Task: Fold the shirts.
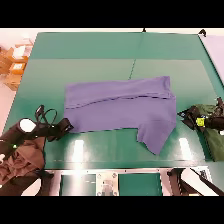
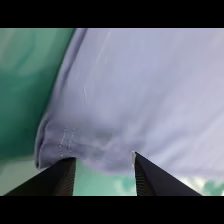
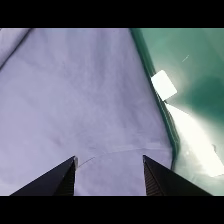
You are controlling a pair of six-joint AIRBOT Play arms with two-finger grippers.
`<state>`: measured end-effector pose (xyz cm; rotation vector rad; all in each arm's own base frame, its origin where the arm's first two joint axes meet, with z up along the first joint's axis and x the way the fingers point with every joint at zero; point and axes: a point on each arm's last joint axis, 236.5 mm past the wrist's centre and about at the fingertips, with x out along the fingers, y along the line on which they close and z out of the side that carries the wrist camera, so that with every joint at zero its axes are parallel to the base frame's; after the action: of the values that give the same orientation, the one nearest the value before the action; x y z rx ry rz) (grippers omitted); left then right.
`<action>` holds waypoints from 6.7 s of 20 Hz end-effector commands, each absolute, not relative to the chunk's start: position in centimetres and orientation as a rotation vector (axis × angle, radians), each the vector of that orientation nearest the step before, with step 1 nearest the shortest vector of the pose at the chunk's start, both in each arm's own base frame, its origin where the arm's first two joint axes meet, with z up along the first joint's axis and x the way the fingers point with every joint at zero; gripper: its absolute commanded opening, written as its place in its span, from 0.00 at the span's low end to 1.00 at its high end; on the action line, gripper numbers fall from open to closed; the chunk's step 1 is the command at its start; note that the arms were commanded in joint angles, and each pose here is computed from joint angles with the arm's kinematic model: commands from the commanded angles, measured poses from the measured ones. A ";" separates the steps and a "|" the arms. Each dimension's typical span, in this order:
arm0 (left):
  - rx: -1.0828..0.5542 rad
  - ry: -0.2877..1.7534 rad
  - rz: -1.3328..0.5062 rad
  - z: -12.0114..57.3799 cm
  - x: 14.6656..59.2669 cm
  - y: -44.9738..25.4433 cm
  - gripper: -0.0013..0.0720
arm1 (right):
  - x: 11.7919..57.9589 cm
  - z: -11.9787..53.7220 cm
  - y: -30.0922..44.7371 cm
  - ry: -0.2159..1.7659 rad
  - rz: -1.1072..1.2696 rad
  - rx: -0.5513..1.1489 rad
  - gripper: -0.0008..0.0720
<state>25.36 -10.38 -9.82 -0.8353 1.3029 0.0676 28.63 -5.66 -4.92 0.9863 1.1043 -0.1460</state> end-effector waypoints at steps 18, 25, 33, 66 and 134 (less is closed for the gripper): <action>-0.702 1.270 -0.028 -8.5 28.0 -8.2 0.05 | 18.8 -13.0 1.6 1.412 -0.213 1.190 0.70; -0.540 1.376 -0.067 -7.2 26.5 -7.2 0.05 | 22.7 -9.6 1.5 1.274 -0.030 1.127 0.04; -0.367 1.514 -0.002 -6.4 24.0 -4.2 0.05 | 20.6 -6.7 0.0 1.289 -0.144 1.023 0.04; -0.540 1.209 -0.297 3.2 48.4 -4.1 0.21 | 44.7 -6.0 -9.8 1.242 0.150 0.667 0.95; -0.073 1.342 -0.311 8.4 46.7 -1.3 0.05 | 43.3 -9.1 21.5 1.524 0.445 0.656 0.85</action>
<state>46.64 -1.48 8.41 -0.0745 1.3427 -0.3160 44.50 19.84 -6.49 0.4936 1.5211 0.4155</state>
